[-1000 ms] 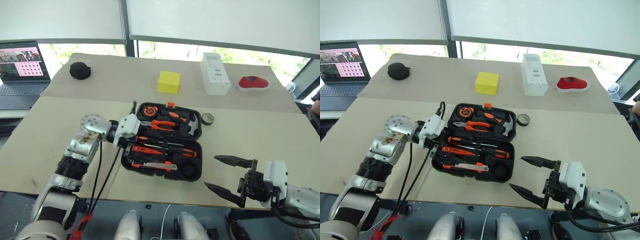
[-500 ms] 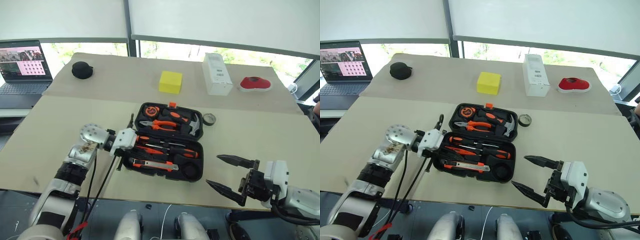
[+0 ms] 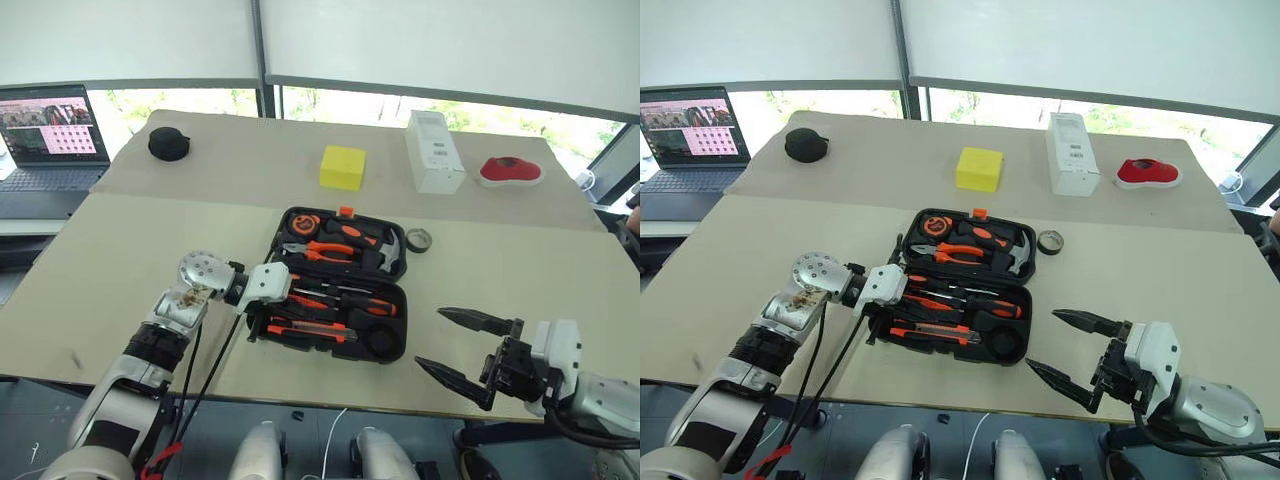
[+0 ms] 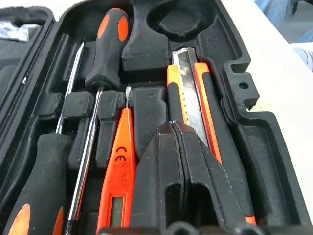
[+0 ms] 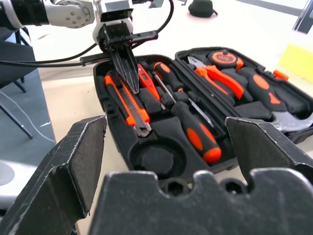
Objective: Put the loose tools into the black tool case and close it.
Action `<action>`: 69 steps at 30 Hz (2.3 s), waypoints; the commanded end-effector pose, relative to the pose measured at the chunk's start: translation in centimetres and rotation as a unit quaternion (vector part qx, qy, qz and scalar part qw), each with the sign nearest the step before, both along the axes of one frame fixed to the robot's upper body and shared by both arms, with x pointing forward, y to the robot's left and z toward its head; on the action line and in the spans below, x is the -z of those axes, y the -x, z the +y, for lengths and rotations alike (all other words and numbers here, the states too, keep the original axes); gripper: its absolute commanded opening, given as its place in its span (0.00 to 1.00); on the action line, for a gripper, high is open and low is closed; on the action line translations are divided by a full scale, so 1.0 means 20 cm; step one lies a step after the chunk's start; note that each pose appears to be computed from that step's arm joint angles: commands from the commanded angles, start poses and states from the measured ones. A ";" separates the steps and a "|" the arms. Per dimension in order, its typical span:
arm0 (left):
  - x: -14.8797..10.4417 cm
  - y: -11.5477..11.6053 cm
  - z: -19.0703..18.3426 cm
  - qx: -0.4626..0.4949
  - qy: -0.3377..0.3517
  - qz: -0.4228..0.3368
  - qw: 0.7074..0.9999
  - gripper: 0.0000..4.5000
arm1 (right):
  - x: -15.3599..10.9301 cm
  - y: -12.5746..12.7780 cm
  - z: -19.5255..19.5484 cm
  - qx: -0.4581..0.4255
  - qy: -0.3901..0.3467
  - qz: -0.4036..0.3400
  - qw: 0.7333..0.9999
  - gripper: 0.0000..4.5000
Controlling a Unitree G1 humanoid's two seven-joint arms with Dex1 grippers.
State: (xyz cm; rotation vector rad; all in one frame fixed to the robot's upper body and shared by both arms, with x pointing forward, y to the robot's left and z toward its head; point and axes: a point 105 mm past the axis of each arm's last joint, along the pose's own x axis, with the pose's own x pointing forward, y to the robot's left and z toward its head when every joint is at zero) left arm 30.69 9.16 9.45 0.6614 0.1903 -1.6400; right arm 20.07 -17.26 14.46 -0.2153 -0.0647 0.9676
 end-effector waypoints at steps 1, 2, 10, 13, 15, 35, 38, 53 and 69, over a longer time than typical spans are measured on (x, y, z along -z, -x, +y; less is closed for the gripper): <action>0.14 0.03 -0.02 -0.014 -0.026 0.028 0.999 0.01 | -0.03 -0.01 0.01 0.004 0.000 -0.015 1.000 1.00; 0.09 0.03 -0.02 -0.019 0.007 0.029 0.999 0.01 | -0.03 -0.02 0.00 0.014 -0.002 -0.020 1.000 1.00; -0.32 0.01 0.11 -0.090 0.250 -0.018 0.964 0.34 | -0.04 -0.03 -0.25 0.136 -0.033 -0.026 0.990 1.00; -0.40 -0.08 0.34 -0.225 0.306 -0.019 0.925 0.59 | 0.02 0.01 -0.41 0.205 -0.018 -0.020 0.978 1.00; -0.39 -0.07 0.45 -0.259 0.313 -0.001 0.914 0.77 | 0.07 0.02 -0.50 0.244 -0.016 -0.015 0.969 1.00; -0.35 -0.02 0.55 -0.269 0.300 0.017 0.915 0.99 | -0.28 -0.68 -0.33 0.118 0.267 0.070 0.954 1.00; -0.34 -0.03 0.52 -0.263 0.298 0.019 0.917 0.99 | -0.29 -0.83 -0.23 0.090 0.327 0.071 0.938 1.00; -0.34 0.03 0.44 -0.224 0.278 0.016 0.934 0.99 | -0.10 -1.13 -0.06 0.015 0.469 0.126 0.874 1.00; -0.44 0.06 0.36 -0.202 0.270 -0.001 0.942 1.00 | 0.00 -1.15 0.01 0.000 0.453 0.105 0.885 0.00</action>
